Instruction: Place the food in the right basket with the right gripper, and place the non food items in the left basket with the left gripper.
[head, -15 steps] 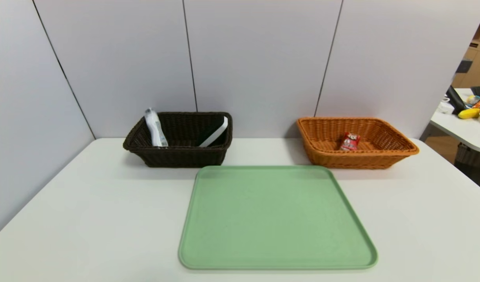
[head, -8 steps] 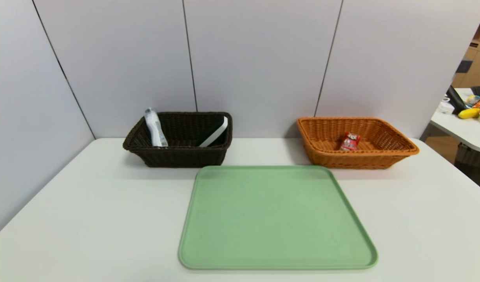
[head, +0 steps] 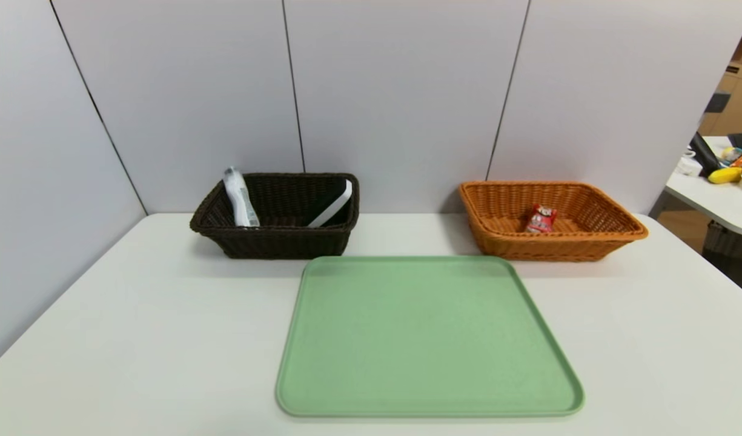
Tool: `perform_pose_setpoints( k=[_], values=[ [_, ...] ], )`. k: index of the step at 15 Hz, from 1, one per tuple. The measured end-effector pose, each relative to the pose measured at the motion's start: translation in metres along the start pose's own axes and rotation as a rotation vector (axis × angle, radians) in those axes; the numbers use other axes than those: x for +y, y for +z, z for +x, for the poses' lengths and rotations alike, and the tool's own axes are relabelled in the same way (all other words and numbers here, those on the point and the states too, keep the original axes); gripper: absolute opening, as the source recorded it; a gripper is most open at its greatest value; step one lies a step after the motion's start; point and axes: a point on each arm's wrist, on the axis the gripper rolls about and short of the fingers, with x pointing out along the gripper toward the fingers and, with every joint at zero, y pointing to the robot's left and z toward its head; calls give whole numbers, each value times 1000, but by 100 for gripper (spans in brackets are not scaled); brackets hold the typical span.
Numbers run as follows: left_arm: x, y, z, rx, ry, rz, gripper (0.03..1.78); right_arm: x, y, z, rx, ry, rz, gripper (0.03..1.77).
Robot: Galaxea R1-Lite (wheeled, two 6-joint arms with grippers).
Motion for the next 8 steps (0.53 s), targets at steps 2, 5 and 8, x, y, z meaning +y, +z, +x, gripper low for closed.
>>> perform_pose_setpoints(
  k=[2,5,8],
  values=[
    [-1,-3,0,31,-15,-1,169,2,-8,0,72,25,-5,170],
    [-2,-6,0,53,-69,-2,169,4,-19,-2,173,77,-4,170],
    [-3,-10,-1,90,-98,-5,169,5,-21,-2,199,86,2,170]
  ],
)
